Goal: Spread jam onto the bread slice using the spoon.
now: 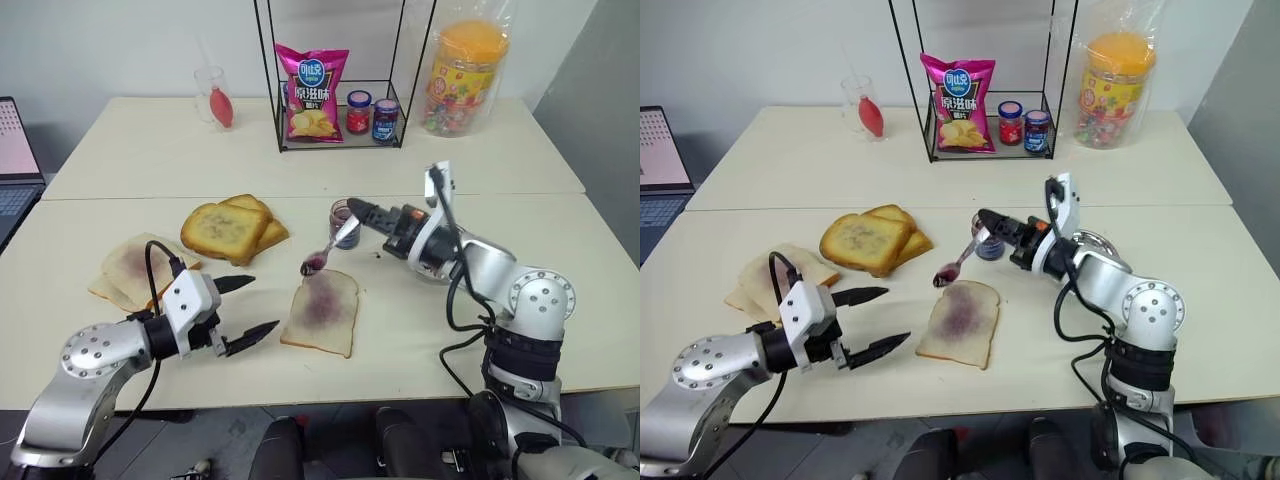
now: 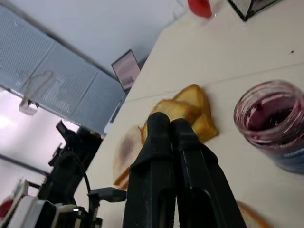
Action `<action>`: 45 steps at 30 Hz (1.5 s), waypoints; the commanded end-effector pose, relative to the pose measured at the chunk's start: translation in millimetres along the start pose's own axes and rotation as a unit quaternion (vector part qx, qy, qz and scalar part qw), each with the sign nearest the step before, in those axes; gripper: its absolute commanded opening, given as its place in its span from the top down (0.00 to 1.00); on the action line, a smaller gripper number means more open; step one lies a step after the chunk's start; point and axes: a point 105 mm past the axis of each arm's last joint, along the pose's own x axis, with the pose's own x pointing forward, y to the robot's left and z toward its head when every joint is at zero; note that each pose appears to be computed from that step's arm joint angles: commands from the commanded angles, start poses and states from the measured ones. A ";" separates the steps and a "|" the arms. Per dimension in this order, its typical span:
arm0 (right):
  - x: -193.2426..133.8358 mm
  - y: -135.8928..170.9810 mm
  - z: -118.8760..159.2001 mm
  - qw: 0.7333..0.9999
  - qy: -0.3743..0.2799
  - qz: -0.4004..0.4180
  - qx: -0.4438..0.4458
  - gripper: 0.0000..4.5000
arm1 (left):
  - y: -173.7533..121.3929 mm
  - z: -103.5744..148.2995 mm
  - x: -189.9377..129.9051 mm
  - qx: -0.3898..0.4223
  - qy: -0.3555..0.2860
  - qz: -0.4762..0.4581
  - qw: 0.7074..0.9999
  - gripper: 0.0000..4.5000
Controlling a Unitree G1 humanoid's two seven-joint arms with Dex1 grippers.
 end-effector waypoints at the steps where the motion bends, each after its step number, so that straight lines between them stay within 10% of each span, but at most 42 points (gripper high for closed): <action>1: 4.1 8.2 -15.7 0.998 0.013 0.014 -0.053 0.99 | 2.3 -8.2 -10.6 0.037 0.022 -0.008 0.999 0.00; 16: 3.9 11.2 -18.0 0.966 0.017 0.014 -0.257 0.99 | -19.2 8.6 11.6 0.047 -0.016 -0.050 0.998 0.00; 45: -7.1 42.8 -21.8 0.917 0.010 0.120 -0.380 0.99 | -11.2 11.4 16.6 0.051 -0.023 -0.040 0.998 0.00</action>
